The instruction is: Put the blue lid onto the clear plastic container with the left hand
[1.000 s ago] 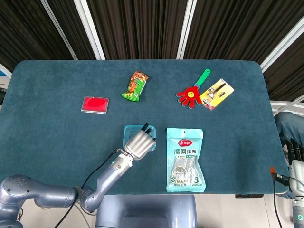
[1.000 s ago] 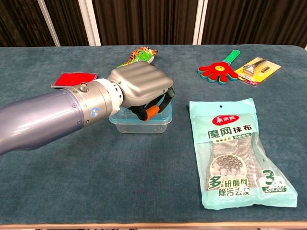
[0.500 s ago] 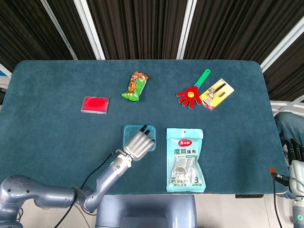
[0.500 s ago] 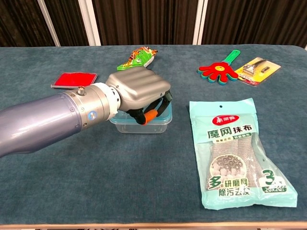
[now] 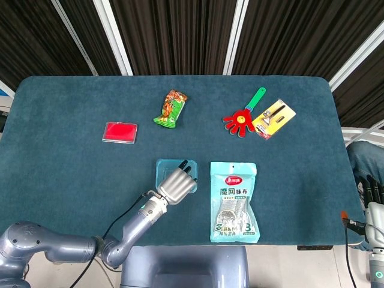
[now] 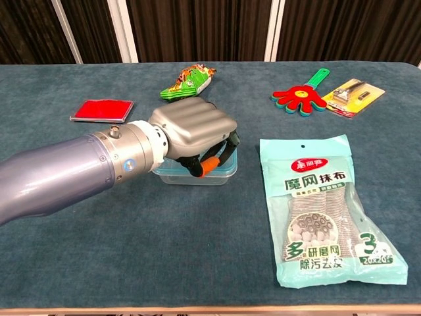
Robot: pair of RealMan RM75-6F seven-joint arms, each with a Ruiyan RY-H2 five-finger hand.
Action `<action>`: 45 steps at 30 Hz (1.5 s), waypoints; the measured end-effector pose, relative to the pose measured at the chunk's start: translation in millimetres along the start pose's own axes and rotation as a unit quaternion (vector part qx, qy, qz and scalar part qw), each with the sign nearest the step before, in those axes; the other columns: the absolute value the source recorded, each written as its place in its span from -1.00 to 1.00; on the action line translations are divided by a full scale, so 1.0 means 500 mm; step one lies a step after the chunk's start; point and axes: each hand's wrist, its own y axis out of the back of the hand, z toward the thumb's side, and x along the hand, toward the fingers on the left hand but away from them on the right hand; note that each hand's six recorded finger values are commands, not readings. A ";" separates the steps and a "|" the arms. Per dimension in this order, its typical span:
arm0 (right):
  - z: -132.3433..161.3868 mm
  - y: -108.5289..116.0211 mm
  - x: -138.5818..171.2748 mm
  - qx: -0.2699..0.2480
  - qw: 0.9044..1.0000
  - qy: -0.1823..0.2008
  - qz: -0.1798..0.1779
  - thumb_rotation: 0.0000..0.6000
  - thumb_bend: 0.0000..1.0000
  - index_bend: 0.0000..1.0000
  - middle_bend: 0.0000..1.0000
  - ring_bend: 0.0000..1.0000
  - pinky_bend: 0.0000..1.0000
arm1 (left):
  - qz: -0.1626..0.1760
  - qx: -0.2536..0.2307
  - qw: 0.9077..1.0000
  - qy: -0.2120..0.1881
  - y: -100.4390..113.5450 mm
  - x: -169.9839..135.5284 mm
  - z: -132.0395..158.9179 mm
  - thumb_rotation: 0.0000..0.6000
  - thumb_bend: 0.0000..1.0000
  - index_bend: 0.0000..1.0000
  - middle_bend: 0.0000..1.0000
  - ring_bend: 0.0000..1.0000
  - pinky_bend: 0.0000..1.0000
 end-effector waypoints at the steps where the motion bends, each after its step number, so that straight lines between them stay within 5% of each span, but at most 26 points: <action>1: 0.000 0.000 0.000 0.000 1.000 0.000 0.000 1.00 -0.32 -1.00 -0.97 -1.00 -1.00 | -0.001 0.001 1.000 0.000 -0.002 0.000 0.000 1.00 0.08 0.41 0.24 -0.47 -0.68; 27: 0.002 0.001 -0.002 -0.005 1.000 -0.001 0.001 1.00 -0.32 -1.00 -0.97 -1.00 -1.00 | -0.004 0.038 0.999 0.001 -0.046 0.007 0.003 1.00 0.08 0.41 0.24 -0.47 -0.68; 37: 0.002 0.002 -0.002 -0.004 1.000 -0.001 0.000 1.00 -0.32 -1.00 -0.97 -1.00 -1.00 | 0.012 0.035 0.999 0.005 -0.031 0.009 -0.001 1.00 0.08 0.40 0.23 -0.47 -0.68; 40: 0.001 0.002 -0.002 -0.002 1.000 0.000 -0.001 1.00 -0.32 -1.00 -0.97 -1.00 -1.00 | 0.044 0.022 0.999 0.016 0.009 0.008 -0.011 1.00 0.07 0.24 0.17 -0.47 -0.67; 45: 0.003 0.002 -0.003 0.001 1.000 0.003 0.000 1.00 -0.32 -1.00 -0.97 -1.00 -1.00 | 0.118 -0.002 0.991 0.063 0.100 -0.020 -0.058 1.00 -0.01 -0.31 -0.20 -0.58 -0.63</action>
